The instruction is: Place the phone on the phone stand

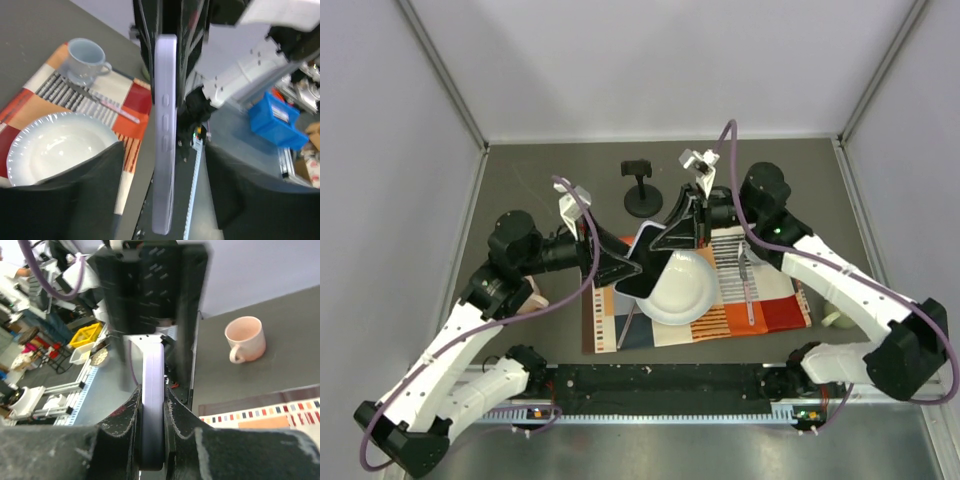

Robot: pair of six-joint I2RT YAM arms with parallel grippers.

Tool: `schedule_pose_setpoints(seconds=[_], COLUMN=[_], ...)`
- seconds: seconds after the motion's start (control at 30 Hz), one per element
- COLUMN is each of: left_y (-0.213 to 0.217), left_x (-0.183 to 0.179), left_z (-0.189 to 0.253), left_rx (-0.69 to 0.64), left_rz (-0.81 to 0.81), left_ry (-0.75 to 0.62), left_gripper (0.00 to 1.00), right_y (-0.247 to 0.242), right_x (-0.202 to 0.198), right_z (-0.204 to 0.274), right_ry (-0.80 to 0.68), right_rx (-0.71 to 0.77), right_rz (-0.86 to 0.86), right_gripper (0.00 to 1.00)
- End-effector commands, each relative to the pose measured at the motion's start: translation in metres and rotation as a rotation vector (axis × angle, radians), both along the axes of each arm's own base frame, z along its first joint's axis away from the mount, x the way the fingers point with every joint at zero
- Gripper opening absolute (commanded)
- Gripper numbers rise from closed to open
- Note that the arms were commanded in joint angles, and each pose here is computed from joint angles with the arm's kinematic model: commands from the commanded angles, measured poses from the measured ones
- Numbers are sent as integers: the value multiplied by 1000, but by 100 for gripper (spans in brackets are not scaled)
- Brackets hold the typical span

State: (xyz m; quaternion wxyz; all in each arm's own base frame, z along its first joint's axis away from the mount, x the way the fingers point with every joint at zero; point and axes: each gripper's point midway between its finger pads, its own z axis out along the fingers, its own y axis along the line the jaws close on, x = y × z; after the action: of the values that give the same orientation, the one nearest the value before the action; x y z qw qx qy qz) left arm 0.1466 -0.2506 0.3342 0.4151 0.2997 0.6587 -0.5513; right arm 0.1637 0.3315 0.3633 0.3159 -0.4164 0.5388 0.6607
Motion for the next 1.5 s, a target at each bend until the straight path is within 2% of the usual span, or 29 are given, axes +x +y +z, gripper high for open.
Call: schedule_pose_setpoints(seconds=[0.0, 0.07, 0.1, 0.13, 0.17, 0.27, 0.3, 0.43, 0.5, 0.53, 0.7, 0.87, 1.1, 1.13, 1.2, 1.33, 1.47], left_y=[9, 19, 23, 27, 33, 43, 51, 63, 69, 63, 59, 42, 22, 19, 18, 21, 23], left_x=[15, 30, 36, 41, 53, 77, 89, 132, 152, 164, 206, 245, 295, 301, 306, 311, 310], left_z=[38, 39, 39, 34, 36, 26, 24, 9, 6, -2, -24, -36, -50, -42, -54, -54, -58], left_rx=[-35, -14, -3, 22, 39, 122, 146, 203, 219, 252, 367, 388, 477, 475, 518, 496, 483], left_rz=[128, 250, 293, 328, 400, 516, 590, 776, 862, 863, 956, 978, 986, 976, 949, 926, 886], left_ry=[-85, -71, -69, -53, -69, -50, -41, -26, -26, -26, -6, -26, -72, -98, -70, -48, -49], left_gripper=[84, 86, 82, 79, 77, 65, 58, 50, 49, 43, 36, 36, 35, 35, 39, 44, 39], right_y=[-14, -27, -37, -44, -56, -88, -96, -139, -148, -154, -165, -168, -159, -159, -158, -156, -154], right_x=[10, 28, 27, 29, 44, 47, 47, 40, 33, 25, -6, -21, -12, -12, -11, -7, -3], right_z=[14, 2, 8, 0, -2, 1, 1, 14, 12, 17, 20, 18, 6, 5, 7, 10, 11], right_ry=[-196, -173, -216, -197, -198, -200, -194, -189, -169, -174, -168, -169, -198, -199, -218, -255, -283], right_rx=[-33, -132, -133, -174, -199, -215, -219, -205, -216, -197, -128, -94, -100, -102, -98, -83, -96], right_rz=[-210, -368, -419, -467, -591, -776, -818, -1002, -1024, -1025, -987, -956, -938, -936, -931, -933, -930], right_gripper=[0, 0, 0, 0, 0, 0, 0, 0, 0, 0, 0, 0, 0, 0, 0, 0, 0])
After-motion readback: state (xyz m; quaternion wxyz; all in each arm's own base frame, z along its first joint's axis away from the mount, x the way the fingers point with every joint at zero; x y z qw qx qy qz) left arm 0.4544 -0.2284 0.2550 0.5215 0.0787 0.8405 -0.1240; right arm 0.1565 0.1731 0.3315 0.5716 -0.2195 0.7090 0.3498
